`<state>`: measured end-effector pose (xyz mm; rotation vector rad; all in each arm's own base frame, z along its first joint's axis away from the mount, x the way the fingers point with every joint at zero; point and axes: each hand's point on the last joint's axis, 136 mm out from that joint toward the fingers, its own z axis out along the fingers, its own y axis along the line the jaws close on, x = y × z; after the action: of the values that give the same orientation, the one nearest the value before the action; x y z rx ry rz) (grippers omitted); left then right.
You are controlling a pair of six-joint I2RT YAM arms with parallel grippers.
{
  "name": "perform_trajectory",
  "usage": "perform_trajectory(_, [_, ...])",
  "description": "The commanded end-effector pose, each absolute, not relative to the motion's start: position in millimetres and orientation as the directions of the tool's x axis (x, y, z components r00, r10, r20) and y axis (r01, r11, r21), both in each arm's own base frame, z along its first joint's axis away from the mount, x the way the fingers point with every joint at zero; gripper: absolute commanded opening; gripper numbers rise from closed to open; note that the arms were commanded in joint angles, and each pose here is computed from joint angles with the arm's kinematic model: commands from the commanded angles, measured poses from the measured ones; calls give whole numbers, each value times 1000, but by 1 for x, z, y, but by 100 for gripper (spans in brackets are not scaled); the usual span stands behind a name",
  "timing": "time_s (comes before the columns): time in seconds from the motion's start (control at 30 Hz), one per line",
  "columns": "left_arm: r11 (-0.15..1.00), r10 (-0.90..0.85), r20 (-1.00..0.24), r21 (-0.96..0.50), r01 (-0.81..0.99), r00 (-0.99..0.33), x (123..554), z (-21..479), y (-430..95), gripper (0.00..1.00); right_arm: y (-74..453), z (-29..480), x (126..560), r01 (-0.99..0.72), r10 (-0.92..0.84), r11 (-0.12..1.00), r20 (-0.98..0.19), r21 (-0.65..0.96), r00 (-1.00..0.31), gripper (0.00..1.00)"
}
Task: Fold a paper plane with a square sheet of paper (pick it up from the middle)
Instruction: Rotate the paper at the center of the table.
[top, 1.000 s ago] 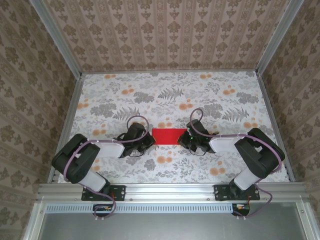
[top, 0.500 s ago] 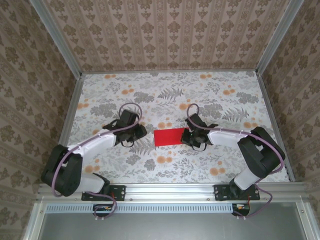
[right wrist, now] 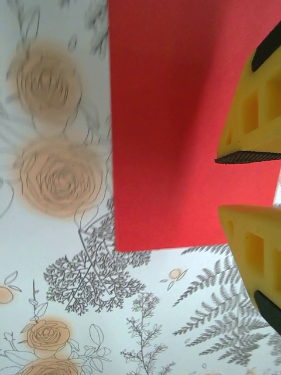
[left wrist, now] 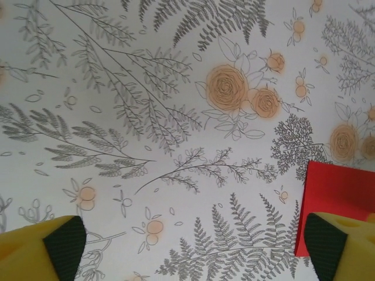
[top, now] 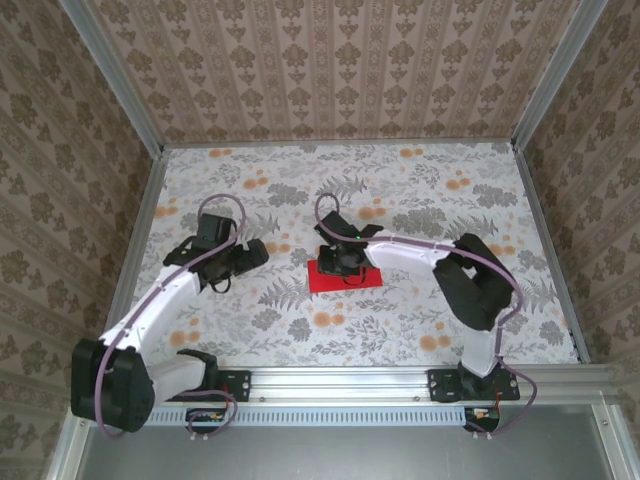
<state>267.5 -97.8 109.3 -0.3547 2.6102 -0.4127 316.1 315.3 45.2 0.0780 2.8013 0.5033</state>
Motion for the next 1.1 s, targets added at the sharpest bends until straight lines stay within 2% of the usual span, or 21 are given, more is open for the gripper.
perform_trajectory(0.0, [942,-269,-437,-306,-139,-858,256,109,-87,100,327,42,326,-19,68,956,-286,293,-956,27])
perform_trajectory(0.2, [942,-275,-431,-301,-150,-859,251,107,-79,100,348,23,329,-47,23,962,-252,268,-968,27])
perform_trajectory(0.37, [936,-282,-410,-315,-156,-867,250,103,-80,100,355,7,310,-92,-44,962,-187,259,-981,26])
perform_trajectory(0.53, [930,-291,-408,-332,-156,-866,251,103,-81,100,339,-9,262,-227,-219,947,-62,228,-974,26])
perform_trajectory(0.7, [923,-282,-408,-363,-129,-868,253,103,-88,100,304,-7,213,-377,-390,894,7,244,-921,26])
perform_trajectory(0.83, [916,-276,-409,-387,-109,-870,255,104,-93,100,279,16,214,-399,-396,898,-52,185,-917,29])
perform_trajectory(0.87, [914,-272,-409,-393,-101,-871,255,104,-95,100,273,22,221,-365,-356,917,-84,161,-931,30])
perform_trajectory(1.0, [899,-253,-411,-433,-57,-876,253,104,-104,100,249,49,248,-139,-100,980,-251,145,-963,45])
perform_trajectory(1.07, [890,-242,-414,-455,-30,-877,254,105,-110,100,231,56,259,-28,13,992,-316,125,-949,47])
